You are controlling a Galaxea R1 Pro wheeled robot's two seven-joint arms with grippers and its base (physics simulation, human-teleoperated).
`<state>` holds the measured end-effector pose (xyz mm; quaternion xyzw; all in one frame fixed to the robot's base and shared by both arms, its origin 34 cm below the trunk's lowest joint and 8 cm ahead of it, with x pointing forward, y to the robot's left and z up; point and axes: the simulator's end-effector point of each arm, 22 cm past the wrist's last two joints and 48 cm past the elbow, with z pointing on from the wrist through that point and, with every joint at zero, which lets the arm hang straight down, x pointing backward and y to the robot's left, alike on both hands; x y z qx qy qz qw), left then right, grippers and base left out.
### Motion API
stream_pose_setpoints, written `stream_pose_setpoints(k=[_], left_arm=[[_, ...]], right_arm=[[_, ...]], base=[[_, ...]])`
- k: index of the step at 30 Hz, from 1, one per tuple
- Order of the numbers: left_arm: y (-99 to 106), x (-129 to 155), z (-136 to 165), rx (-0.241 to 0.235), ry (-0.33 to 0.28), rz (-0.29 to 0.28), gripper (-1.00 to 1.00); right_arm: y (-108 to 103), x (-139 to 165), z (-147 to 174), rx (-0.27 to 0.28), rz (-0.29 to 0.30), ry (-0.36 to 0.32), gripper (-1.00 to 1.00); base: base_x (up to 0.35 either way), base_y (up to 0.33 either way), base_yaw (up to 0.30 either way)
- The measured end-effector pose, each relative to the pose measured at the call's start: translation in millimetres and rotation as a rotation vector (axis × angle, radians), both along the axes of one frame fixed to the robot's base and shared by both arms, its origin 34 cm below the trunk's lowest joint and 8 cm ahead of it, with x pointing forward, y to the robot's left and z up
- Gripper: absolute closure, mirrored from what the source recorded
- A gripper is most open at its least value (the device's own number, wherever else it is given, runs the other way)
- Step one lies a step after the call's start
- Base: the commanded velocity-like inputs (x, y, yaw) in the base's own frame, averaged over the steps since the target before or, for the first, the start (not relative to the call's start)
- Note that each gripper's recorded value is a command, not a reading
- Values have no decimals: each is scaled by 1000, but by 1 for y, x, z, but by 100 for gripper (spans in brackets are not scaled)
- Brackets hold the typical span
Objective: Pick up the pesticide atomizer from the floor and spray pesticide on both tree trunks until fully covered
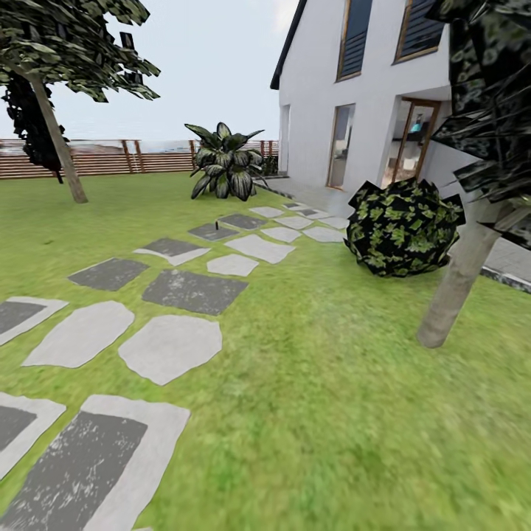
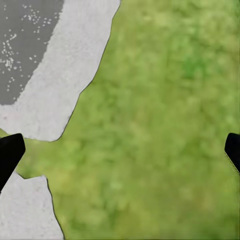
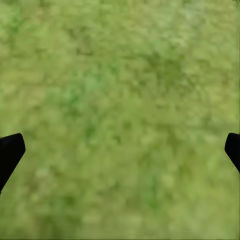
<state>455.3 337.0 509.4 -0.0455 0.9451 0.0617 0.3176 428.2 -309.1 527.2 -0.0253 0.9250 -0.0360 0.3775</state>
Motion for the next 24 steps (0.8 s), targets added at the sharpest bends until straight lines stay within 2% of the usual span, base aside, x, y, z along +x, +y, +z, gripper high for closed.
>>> stream_pose_setpoints(k=[24], left_arm=[[-1, 0, 0, -1, 0, -1, -100]], right_arm=[[0, 0, 0, 0, 0, 0, -100]], base=[[326, 0, 0]])
